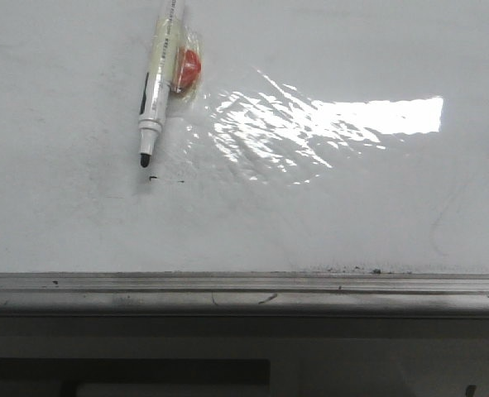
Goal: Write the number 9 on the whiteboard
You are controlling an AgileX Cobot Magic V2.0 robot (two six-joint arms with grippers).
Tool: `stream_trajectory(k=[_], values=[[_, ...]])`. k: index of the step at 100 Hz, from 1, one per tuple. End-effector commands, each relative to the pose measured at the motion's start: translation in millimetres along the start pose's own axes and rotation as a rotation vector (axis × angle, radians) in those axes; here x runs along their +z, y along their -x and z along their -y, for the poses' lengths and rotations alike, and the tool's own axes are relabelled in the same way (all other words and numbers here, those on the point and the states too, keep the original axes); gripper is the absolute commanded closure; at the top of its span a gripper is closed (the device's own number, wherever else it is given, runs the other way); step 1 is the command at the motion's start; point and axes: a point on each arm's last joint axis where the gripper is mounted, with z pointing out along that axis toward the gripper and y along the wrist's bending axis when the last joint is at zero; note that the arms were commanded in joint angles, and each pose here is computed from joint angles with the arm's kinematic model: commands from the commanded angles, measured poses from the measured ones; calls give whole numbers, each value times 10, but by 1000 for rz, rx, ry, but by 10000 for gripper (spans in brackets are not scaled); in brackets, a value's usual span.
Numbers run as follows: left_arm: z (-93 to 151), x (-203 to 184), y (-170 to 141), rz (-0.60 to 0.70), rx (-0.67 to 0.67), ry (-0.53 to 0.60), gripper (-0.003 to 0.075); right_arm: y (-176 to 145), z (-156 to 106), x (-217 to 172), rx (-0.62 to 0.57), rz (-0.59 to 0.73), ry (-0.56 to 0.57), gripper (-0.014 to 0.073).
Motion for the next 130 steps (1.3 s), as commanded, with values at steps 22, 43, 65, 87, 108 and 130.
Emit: stream_trajectory(k=[22,43,65,87,108,130], values=[[167,491,317,-236,36,-195,337,416,-88,159,-69,-132,-35,190],[398,801,246,-273,34,-322,346,459,-120,239,-82,-116,2,187],[664,1040,261,-206,54,-331,345,459,-122,252,-88,-120,5,187],[877,1299,292,-201,91,-327,345,475,-124,254,-90,-103,7,187],[944,1539,283,-237,95,-305,365,475,-124,254,-90,-103,7,187],[964,1593,193,-300,103,-322,740,481,-137,251,-87,-100,19,187]])
